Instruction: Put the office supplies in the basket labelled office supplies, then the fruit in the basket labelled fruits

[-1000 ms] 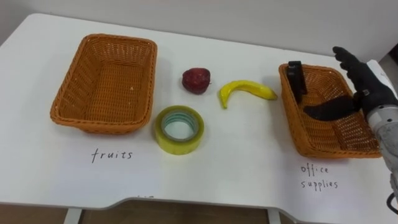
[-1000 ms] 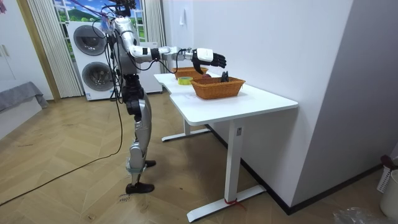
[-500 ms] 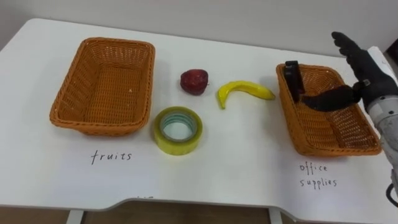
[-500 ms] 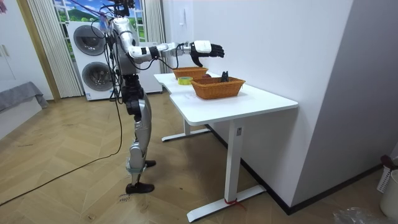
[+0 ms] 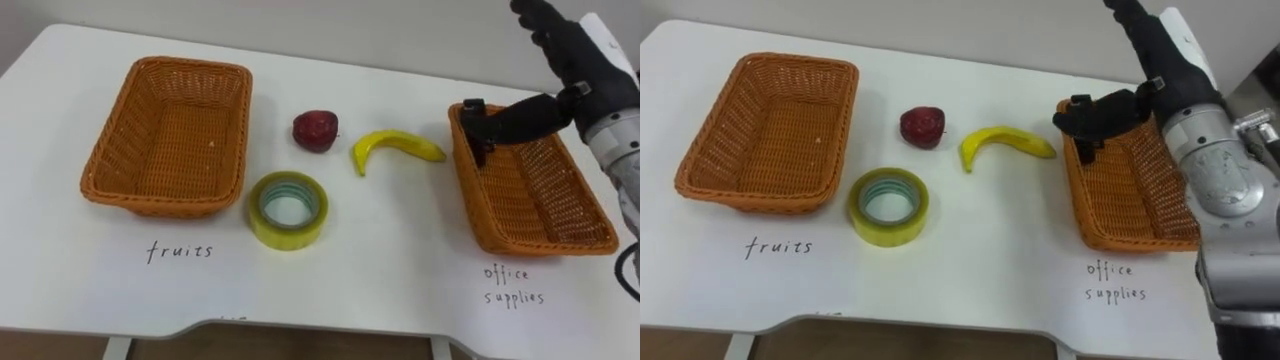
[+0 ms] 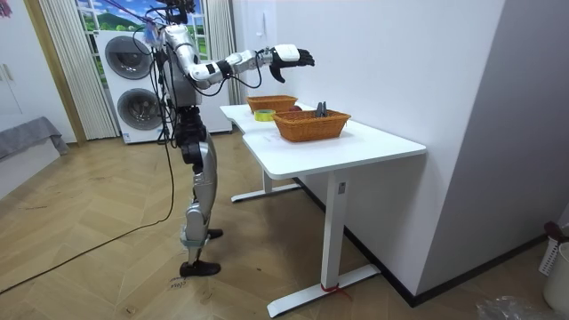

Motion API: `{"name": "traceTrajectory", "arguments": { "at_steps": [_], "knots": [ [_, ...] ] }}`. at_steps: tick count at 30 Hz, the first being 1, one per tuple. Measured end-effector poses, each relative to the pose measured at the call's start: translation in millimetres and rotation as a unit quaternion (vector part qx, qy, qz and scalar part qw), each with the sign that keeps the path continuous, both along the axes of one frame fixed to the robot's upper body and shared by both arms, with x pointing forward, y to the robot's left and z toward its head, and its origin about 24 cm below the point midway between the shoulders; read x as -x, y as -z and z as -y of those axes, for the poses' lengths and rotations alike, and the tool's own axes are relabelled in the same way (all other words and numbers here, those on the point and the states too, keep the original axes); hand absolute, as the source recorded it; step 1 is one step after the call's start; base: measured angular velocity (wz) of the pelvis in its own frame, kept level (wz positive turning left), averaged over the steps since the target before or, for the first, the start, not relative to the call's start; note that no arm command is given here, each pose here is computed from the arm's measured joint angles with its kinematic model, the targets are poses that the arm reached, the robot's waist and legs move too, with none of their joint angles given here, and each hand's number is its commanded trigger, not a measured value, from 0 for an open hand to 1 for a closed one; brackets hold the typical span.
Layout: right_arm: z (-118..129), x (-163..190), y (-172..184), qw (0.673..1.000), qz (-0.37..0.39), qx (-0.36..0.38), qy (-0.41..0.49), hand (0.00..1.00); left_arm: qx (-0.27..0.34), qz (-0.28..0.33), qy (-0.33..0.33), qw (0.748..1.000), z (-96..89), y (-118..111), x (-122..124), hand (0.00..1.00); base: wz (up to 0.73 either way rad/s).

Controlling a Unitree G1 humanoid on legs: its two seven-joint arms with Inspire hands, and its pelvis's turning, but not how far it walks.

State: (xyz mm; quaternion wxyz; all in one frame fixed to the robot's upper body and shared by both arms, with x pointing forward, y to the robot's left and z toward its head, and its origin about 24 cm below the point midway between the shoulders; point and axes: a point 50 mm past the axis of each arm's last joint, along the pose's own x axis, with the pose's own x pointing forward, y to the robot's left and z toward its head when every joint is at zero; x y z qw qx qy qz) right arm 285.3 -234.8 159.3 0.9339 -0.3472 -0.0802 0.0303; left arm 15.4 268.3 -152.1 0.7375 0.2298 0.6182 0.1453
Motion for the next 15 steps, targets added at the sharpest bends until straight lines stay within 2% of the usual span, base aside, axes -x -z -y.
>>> {"name": "traceTrajectory", "arguments": {
  "at_steps": [8, 15],
  "knots": [
    [-13.1, -9.0, -20.1, 0.999, 0.018, 0.002, -0.043, 0.0, -0.001, 0.007, 0.002, 1.0, -0.5, -0.4, -6.1, 0.0, 0.07],
    [-34.6, -17.0, -29.8, 0.995, 0.018, -0.002, -0.093, 0.0, -0.007, 0.008, 0.002, 1.0, -0.8, -0.7, -8.8, 0.0, 0.03]
  ]
}}
